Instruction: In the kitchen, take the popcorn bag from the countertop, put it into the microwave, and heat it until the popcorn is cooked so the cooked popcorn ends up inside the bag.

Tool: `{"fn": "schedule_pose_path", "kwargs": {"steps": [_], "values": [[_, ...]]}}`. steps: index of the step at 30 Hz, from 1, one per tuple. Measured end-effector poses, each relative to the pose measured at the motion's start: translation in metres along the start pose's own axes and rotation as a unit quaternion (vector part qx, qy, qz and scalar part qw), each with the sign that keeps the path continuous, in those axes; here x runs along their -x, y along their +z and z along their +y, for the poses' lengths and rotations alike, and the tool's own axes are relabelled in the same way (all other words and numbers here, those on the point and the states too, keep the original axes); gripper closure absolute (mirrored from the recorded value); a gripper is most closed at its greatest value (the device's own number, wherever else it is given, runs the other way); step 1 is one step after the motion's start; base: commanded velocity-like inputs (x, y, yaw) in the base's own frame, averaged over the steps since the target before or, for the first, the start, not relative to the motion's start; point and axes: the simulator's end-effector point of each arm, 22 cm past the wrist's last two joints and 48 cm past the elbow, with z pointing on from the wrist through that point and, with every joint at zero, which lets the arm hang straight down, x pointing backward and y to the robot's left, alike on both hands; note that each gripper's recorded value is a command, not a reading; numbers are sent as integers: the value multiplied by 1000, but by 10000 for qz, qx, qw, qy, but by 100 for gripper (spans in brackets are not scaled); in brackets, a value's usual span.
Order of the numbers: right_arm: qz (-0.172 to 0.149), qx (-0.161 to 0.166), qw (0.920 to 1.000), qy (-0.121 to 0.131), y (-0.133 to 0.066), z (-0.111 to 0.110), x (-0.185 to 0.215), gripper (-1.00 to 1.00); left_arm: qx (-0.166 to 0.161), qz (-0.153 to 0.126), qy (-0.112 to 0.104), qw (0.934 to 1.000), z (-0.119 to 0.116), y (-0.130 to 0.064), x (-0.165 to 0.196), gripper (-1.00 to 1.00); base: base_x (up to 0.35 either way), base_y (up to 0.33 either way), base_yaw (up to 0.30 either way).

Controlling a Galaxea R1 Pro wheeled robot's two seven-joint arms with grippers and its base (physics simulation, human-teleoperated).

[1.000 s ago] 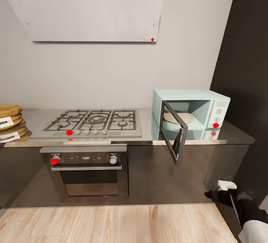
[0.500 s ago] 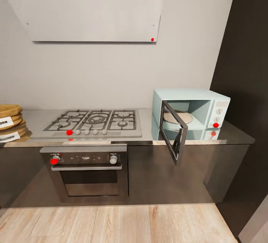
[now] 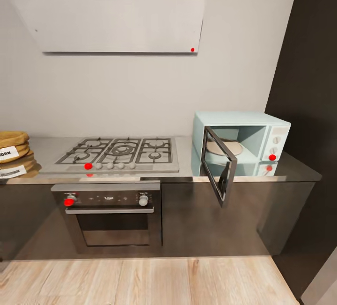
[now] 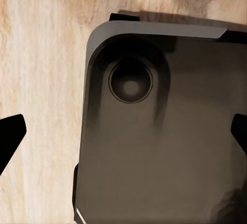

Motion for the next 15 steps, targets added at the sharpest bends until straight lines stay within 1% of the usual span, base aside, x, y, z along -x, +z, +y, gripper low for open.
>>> {"fn": "schedule_pose_path", "kwargs": {"steps": [10,13,15], "values": [[32,-15,10000,8,0,-2,-1,-100,5,-1,-11,10000,0,0,0,-100,0,0,259],[13,-88,10000,15,0,-8,-1,-100,5,-3,-8,10000,0,0,0,-100,0,0,276],[27,-77,10000,2,0,-6,-1,-100,8,-3,-9,10000,0,0,0,-100,0,0,276]]}}
